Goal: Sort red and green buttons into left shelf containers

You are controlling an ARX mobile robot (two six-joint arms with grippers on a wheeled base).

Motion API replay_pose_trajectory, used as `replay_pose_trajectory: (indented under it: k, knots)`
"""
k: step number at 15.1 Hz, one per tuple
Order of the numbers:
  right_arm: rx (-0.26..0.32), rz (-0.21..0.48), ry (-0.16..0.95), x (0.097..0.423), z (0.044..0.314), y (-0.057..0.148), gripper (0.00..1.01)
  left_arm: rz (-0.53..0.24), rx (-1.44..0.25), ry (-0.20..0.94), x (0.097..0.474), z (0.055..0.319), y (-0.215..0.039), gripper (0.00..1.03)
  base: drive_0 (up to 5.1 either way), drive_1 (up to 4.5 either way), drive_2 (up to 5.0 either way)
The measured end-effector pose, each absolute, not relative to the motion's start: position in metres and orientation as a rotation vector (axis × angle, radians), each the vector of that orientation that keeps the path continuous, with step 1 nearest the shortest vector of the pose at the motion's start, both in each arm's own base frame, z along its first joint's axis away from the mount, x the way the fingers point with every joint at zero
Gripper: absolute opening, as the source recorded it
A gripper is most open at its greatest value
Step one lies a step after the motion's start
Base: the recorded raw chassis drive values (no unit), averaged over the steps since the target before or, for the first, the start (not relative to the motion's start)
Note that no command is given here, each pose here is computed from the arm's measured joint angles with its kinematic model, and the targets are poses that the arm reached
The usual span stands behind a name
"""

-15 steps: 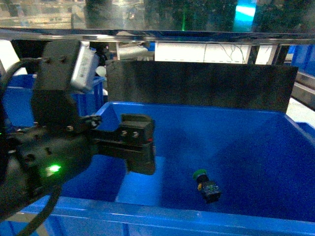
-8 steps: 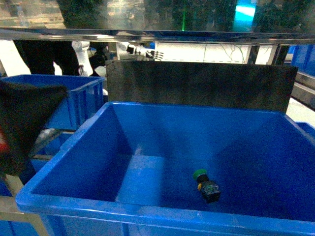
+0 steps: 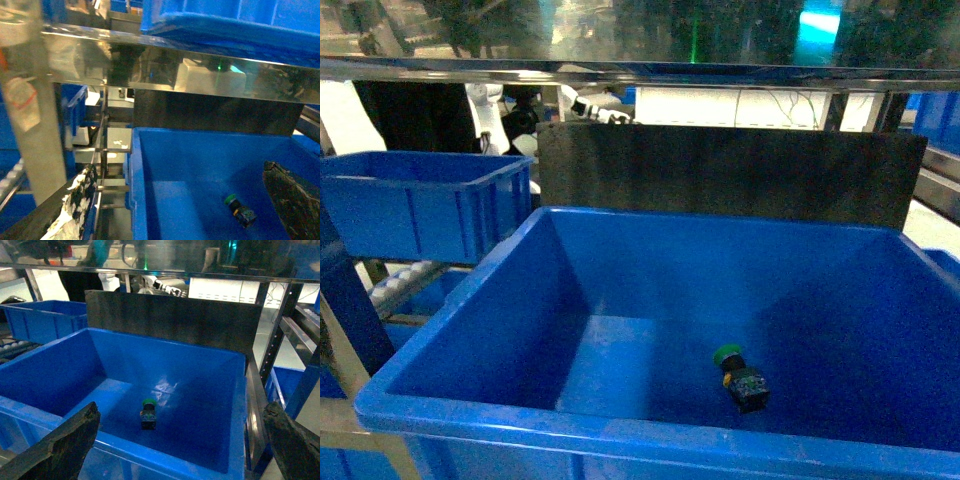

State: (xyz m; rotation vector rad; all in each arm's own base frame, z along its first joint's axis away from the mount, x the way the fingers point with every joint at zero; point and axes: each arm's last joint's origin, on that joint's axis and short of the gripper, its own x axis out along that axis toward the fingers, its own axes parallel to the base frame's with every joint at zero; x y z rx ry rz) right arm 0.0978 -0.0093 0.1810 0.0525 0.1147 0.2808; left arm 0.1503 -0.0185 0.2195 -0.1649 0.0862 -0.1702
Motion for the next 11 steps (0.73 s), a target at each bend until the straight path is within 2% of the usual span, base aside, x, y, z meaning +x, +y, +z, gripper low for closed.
replay_pose_trajectory:
  k: [5, 6, 7, 8, 9, 10, 11]
  knots:
    - [0.053, 0.281, 0.115, 0.098, 0.181, -0.009, 0.98, -0.080, -0.244, 0.046, 0.124, 0.228, -0.001, 0.98, 0.0, 0.00, 0.0]
    - [0.052, 0.282, 0.114, 0.098, 0.181, -0.009, 0.98, -0.093, -0.258, 0.051, 0.124, 0.229, -0.002, 0.98, 0.0, 0.00, 0.0]
    - [-0.001, 0.120, -0.012, 0.097, 0.180, 0.004, 0.70, 0.000, -0.104, 0.003, 0.122, 0.216, 0.000, 0.73, 0.0, 0.00, 0.0]
    - [0.000, 0.002, 0.003, 0.098, 0.175, 0.000, 0.34, 0.002, -0.025, 0.002, 0.117, 0.201, 0.000, 0.37, 0.0, 0.00, 0.0]
    - [0.000, 0.002, 0.008, 0.098, 0.166, 0.000, 0.10, 0.002, -0.018, 0.000, 0.114, 0.194, 0.000, 0.13, 0.0, 0.00, 0.0]
    - [0.000, 0.002, -0.003, 0.097, 0.167, 0.000, 0.02, 0.001, -0.020, -0.002, 0.113, 0.191, 0.000, 0.01, 0.0, 0.00, 0.0]
    - [-0.001, 0.002, -0.002, 0.097, 0.167, 0.000, 0.02, 0.000, -0.016, 0.002, 0.112, 0.188, 0.000, 0.02, 0.0, 0.00, 0.0]
